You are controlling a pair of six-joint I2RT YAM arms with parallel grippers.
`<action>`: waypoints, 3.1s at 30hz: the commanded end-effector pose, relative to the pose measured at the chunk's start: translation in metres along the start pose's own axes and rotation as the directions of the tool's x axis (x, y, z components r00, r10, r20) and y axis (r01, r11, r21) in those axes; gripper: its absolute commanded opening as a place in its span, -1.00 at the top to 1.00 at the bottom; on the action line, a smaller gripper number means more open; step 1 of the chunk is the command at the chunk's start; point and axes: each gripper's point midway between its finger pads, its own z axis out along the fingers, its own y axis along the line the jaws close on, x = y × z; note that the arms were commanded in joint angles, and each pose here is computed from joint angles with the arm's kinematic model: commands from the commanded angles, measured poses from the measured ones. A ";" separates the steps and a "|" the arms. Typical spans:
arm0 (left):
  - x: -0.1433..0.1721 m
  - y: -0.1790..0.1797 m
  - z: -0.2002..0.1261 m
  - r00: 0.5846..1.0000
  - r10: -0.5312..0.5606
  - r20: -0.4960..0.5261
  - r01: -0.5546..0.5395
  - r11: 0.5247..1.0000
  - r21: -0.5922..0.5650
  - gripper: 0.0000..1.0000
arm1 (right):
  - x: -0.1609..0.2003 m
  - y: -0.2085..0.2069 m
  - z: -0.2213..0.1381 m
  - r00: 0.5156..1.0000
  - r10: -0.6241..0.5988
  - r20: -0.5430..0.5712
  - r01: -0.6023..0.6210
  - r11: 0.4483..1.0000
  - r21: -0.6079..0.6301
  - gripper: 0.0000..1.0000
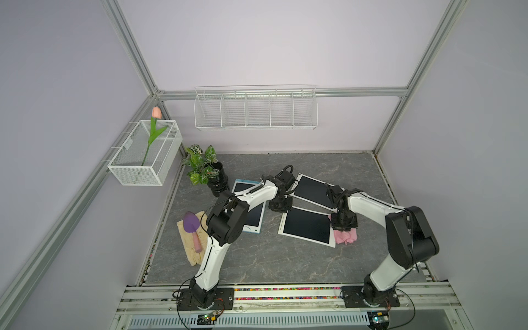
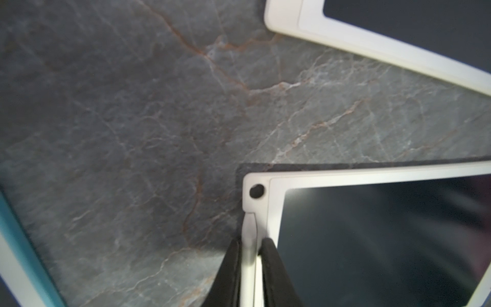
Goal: Wipe the drawing tablet
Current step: Wipe the dirt from the drawing tablet.
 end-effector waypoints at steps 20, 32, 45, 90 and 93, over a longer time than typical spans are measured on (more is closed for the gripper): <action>0.051 0.047 0.052 0.979 -0.048 -0.198 0.015 0.986 -0.167 0.64 | 0.006 -0.013 -0.022 0.999 0.044 0.020 -0.044 0.999 -0.028 0.87; 0.052 0.047 0.053 0.979 -0.047 -0.200 0.013 0.986 -0.169 0.64 | 0.024 0.004 0.019 0.992 0.100 -0.079 -0.105 0.993 -0.057 0.87; 0.051 0.045 0.053 0.979 -0.050 -0.198 0.018 0.986 -0.164 0.64 | 0.039 0.043 -0.022 0.998 0.048 0.039 -0.043 0.992 -0.116 0.87; 0.052 0.051 0.057 0.976 -0.053 -0.209 0.016 0.984 -0.175 0.65 | -0.012 0.032 -0.004 0.985 0.174 -0.006 -0.172 0.970 -0.173 0.87; 0.052 0.051 0.056 0.977 -0.054 -0.208 0.017 0.985 -0.174 0.65 | -0.024 0.009 0.005 0.976 0.217 -0.030 -0.219 0.962 -0.160 0.87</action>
